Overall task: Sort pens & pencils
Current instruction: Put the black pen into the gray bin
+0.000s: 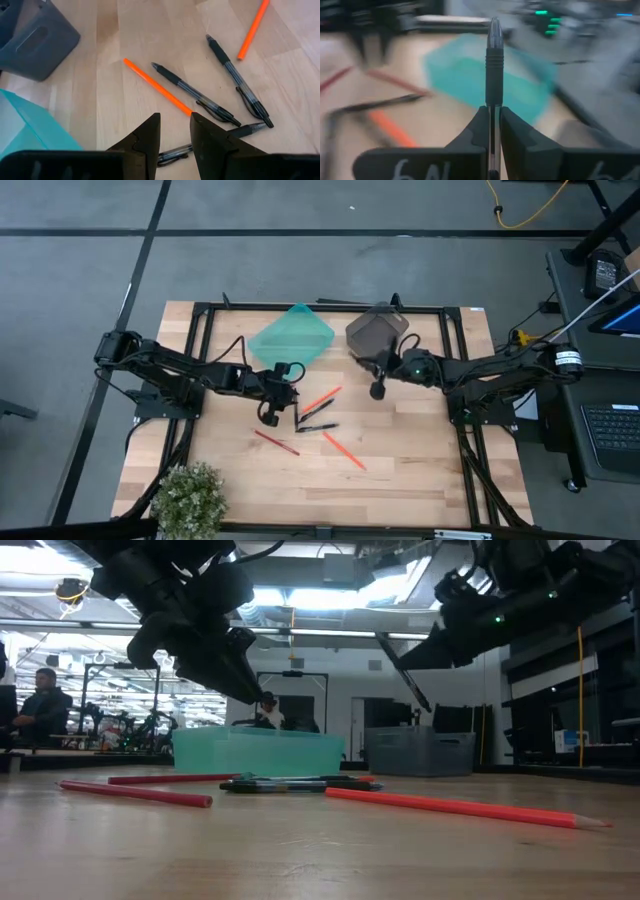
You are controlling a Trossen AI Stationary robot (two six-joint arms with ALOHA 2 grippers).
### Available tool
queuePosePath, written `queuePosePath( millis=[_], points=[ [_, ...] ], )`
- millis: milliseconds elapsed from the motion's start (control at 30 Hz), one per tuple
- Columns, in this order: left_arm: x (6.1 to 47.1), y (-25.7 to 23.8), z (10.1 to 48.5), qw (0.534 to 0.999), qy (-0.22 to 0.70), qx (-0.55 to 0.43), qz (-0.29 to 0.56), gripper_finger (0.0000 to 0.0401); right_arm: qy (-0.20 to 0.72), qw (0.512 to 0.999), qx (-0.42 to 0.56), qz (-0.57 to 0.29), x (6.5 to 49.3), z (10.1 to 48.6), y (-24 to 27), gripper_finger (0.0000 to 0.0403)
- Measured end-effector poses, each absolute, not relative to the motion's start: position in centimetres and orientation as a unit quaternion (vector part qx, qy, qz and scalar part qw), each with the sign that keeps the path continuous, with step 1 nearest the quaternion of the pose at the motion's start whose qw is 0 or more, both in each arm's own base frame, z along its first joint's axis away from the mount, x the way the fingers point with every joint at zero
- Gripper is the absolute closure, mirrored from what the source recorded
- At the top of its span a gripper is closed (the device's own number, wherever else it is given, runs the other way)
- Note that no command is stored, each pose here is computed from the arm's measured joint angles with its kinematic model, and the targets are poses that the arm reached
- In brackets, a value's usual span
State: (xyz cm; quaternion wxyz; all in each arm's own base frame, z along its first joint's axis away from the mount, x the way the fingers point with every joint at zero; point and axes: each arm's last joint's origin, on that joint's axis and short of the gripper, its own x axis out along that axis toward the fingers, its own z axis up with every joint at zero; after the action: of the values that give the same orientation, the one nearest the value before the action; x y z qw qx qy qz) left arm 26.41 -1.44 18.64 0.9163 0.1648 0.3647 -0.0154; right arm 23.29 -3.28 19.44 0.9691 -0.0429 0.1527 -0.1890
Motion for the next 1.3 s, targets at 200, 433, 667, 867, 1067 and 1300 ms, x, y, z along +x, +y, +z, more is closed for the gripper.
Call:
queuePosePath(
  millis=[200, 433, 667, 867, 1067, 1300],
  points=[
    [26.4, -1.4, 18.6, 0.916, 0.365, 0.165, -0.015, 0.0301, 0.149, 0.939, -0.050, -0.305, 23.0, 19.6, -3.8, 0.0376],
    [26.4, -1.4, 18.6, 0.916, 0.365, 0.165, -0.015, 0.0301, 0.143, 0.907, -0.047, -0.392, 22.6, 19.6, -4.2, 0.0376],
    [26.4, -1.4, 18.6, 0.916, 0.365, 0.166, -0.016, 0.0301, 0.155, 0.890, -0.067, -0.424, 22.4, 19.5, -4.3, 0.0376],
    [26.4, -1.4, 18.6, 0.916, 0.366, 0.166, -0.016, 0.0301, 0.174, 0.879, -0.083, -0.436, 22.2, 19.3, -5.2, 0.0376],
    [26.4, -1.4, 18.6, 0.916, 0.366, 0.166, -0.016, 0.0301, 0.193, 0.889, -0.090, -0.406, 21.8, 19.2, -7.5, 0.0376],
    [26.4, -1.4, 18.6, 0.914, 0.366, 0.175, -0.020, 0.0301, 0.249, 0.891, -0.123, -0.359, 21.2, 19.2, -10.0, 0.0376]
  ],
)
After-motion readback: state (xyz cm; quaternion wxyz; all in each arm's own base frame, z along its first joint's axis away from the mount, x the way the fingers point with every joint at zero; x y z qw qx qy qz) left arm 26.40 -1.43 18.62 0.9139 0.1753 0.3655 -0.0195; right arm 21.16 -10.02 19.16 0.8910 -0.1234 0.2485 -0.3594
